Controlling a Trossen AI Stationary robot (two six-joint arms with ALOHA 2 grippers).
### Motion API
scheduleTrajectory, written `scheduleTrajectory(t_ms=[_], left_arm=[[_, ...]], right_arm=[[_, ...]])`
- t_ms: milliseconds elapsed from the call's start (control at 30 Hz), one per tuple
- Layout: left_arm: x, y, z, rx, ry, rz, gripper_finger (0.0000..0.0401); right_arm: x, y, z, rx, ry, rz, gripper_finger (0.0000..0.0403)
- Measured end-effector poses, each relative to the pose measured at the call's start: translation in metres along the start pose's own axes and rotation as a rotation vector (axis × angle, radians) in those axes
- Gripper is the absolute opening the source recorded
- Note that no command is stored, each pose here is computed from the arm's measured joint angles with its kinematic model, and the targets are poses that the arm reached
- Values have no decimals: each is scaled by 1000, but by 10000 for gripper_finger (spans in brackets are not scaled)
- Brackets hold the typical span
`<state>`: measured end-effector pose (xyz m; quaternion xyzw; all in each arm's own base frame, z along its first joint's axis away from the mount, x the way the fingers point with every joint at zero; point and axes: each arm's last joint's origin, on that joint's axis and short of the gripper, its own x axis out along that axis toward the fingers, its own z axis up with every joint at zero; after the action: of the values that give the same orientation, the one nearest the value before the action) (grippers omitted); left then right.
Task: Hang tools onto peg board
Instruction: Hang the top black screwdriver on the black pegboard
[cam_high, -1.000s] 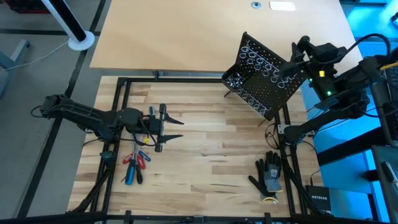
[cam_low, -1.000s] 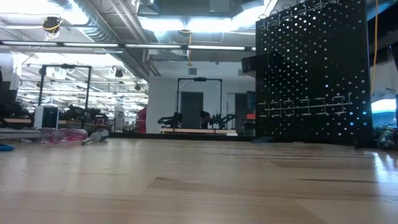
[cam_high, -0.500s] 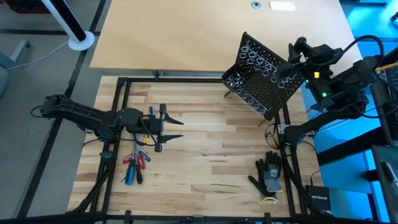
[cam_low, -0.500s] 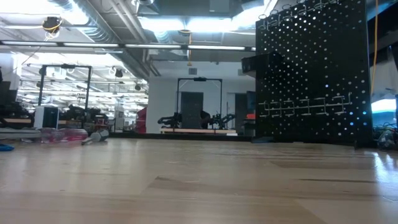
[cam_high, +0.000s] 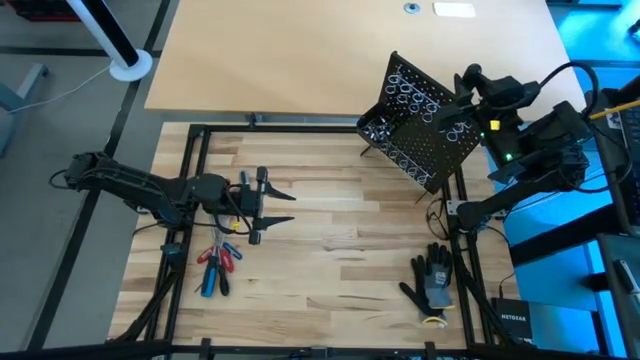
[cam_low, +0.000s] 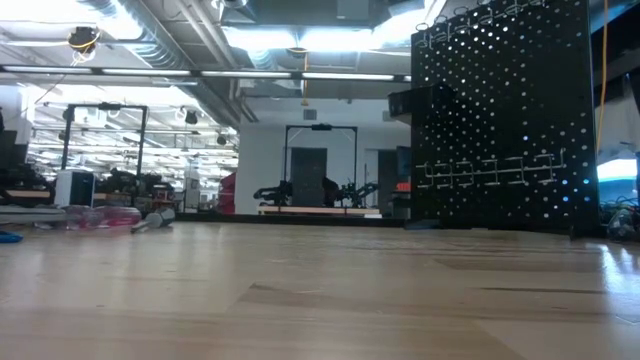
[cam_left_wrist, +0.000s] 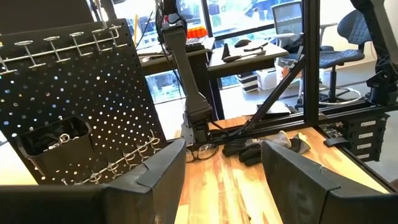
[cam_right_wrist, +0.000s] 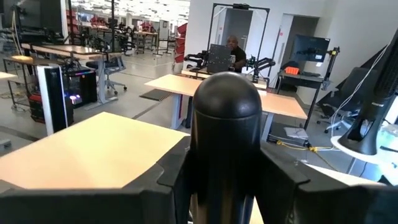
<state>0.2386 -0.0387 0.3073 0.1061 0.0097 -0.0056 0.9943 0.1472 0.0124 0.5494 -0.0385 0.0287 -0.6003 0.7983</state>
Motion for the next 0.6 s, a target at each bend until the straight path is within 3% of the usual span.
scheduleTrajectory(t_ms=[600], left_arm=[[0, 2, 0, 7, -4, 9, 200]], right_arm=[[17, 4, -8, -10, -15, -82, 133]])
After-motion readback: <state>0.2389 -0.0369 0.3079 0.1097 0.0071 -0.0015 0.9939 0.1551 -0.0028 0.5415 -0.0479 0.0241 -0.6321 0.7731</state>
